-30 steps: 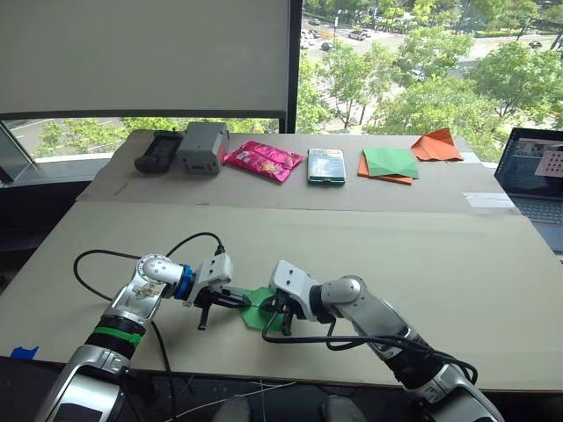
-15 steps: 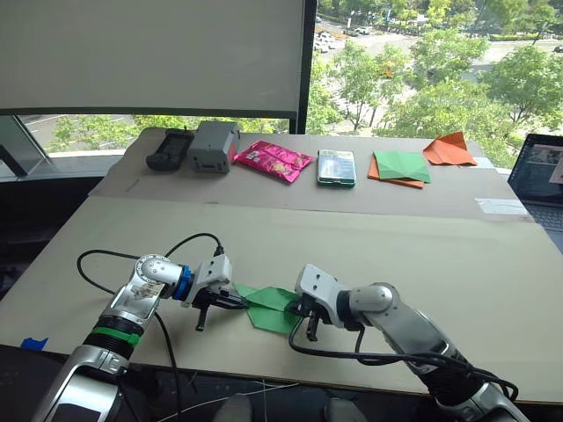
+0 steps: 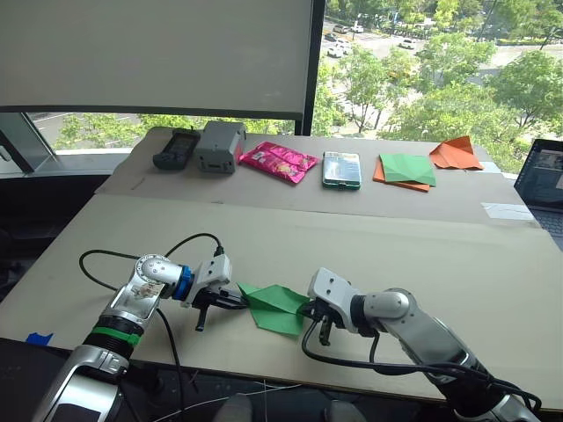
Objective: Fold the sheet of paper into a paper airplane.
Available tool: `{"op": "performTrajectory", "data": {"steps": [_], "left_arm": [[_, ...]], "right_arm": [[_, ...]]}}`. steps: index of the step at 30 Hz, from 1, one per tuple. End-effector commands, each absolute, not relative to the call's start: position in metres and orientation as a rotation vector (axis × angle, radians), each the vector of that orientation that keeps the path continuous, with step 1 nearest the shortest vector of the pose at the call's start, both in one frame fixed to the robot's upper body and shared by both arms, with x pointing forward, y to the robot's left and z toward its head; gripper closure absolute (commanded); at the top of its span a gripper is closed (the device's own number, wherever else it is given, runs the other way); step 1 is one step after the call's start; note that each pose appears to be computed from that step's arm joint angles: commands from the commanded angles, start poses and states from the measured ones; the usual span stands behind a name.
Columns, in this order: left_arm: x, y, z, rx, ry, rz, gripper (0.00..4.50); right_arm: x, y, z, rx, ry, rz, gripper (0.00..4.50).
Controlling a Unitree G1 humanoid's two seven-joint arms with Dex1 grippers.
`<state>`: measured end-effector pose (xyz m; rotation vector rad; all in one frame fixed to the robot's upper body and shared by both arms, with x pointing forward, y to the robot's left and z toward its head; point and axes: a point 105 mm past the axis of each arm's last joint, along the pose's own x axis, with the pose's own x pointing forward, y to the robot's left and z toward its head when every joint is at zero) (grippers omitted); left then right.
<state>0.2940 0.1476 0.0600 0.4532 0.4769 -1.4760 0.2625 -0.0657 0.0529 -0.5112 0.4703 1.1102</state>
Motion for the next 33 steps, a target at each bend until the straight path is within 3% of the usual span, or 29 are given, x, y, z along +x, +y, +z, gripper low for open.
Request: {"op": "performTrajectory", "data": {"steps": [1,7,12,19,33], "left_arm": [[0.289,0.146,0.09,0.379,0.421,-1.519,4.5],[0.287,0.129,0.122,0.232,0.357,-1.559,4.5],[0.298,0.111,0.091,0.365,0.35,-1.526,4.5],[0.299,0.103,0.073,0.409,0.358,-1.557,4.5],[0.309,0.12,0.044,0.546,0.464,-1.482,4.5]], "right_arm": [[0.246,-0.095,-0.003,-0.497,0.778,1.02,4.48],[0.249,-0.091,-0.002,-0.498,0.765,1.017,4.48],[0.25,-0.088,0.0,-0.498,0.757,1.016,4.48],[0.251,-0.083,0.004,-0.495,0.75,1.014,4.48],[0.257,-0.073,0.012,-0.489,0.726,1.011,4.48]]}}
